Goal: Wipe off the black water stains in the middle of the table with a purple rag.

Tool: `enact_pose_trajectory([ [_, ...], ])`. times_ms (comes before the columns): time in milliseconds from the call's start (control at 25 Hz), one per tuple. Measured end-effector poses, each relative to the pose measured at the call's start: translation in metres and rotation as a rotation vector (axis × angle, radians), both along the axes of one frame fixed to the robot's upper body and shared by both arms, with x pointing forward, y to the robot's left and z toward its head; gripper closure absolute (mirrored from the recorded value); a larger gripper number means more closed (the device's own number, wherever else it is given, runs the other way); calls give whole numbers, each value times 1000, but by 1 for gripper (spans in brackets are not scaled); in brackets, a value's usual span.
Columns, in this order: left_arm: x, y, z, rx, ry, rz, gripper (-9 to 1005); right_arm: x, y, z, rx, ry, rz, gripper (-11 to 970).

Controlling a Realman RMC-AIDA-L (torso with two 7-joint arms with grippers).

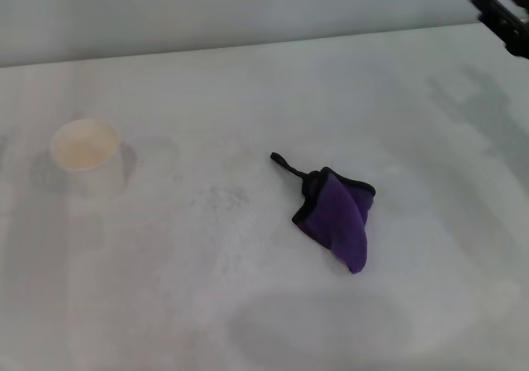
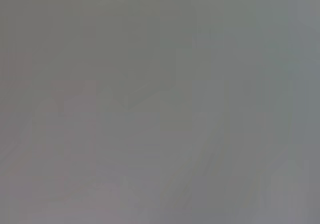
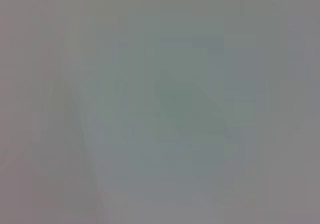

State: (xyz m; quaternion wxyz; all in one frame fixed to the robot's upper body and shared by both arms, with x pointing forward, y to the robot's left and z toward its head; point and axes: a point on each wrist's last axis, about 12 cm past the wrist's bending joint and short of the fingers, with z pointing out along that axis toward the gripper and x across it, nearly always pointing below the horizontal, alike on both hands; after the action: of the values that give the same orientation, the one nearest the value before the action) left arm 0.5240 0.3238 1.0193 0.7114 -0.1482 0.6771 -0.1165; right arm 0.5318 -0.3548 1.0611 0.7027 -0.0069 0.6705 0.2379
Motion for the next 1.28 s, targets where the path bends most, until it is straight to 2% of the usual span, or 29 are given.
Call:
enact_pose_trajectory([
  [80, 2, 0, -3, 2, 36, 4, 149, -11, -1, -12, -25, -24, -111, 93],
  [160, 4, -1, -5, 2, 56, 4, 148, -16, -3, -18, -69, -37, -170, 95],
  [240, 5, -2, -5, 3, 64, 1, 147, -19, -3, -23, -133, -31, -188, 95],
  [440, 8, -7, -7, 0, 80, -12, 144, -20, -7, -29, -197, 12, -213, 95],
  [800, 15, -29, -6, 92, 89, -127, 140, -9, -14, -30, -264, 60, -241, 95],
  [1040, 16, -35, -6, 100, 91, -137, 137, 5, -8, -28, -307, 75, -230, 95],
  [1280, 17, -33, -9, 104, 118, -126, 144, 19, 1, -31, -361, 120, -213, 95],
])
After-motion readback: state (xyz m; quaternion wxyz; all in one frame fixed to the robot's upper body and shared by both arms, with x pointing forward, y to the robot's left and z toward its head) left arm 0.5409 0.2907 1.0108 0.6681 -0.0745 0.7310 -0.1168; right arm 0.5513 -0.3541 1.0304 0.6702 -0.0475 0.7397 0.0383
